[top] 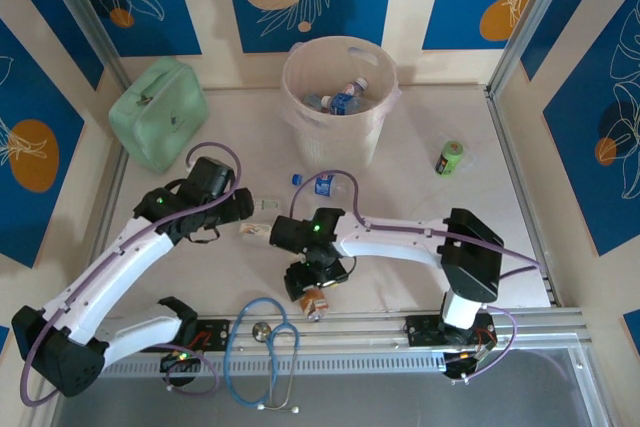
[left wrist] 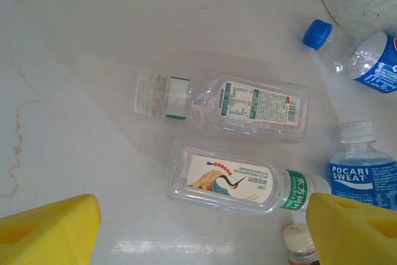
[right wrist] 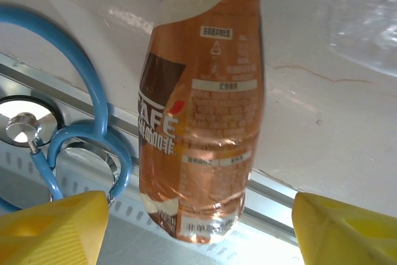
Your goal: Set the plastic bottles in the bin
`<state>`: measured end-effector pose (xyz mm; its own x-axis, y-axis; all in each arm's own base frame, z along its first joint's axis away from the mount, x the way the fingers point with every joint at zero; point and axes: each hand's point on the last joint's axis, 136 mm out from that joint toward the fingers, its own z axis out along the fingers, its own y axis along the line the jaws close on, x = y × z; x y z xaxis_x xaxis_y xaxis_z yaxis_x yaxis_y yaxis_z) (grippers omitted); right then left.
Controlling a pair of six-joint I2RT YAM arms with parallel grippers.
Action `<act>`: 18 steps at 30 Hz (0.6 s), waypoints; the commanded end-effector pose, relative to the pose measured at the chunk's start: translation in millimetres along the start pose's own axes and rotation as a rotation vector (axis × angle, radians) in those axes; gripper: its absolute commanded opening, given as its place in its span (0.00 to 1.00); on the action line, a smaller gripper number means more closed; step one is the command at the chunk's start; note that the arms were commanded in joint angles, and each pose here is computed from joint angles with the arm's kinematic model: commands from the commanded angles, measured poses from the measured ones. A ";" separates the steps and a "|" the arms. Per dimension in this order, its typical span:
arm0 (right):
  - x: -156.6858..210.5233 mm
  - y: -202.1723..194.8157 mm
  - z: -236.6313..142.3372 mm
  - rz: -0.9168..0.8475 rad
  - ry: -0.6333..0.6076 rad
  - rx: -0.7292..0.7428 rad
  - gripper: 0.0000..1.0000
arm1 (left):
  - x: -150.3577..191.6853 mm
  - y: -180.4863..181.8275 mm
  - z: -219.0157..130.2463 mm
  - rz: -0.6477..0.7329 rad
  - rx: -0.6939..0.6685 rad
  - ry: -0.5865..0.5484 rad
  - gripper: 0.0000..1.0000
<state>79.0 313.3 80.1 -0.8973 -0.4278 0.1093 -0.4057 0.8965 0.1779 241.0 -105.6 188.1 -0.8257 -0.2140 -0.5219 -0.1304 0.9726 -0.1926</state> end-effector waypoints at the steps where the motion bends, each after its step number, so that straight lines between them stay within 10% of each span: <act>1: 11.5 5.9 5.9 -0.027 0.081 0.007 0.78 | 7.5 18.7 -0.4 -0.029 -0.064 0.005 0.86; 18: 2.6 -0.7 53.3 -0.023 0.172 0.090 0.69 | 30.2 28.2 20.7 -0.082 -0.086 0.067 0.84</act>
<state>70.3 314.3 24.7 -0.8559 -0.4471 0.2598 -0.4425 0.8932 0.0792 226.8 -89.1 154.2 -0.8447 -0.2603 -0.4676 -0.2149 0.9652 -0.1492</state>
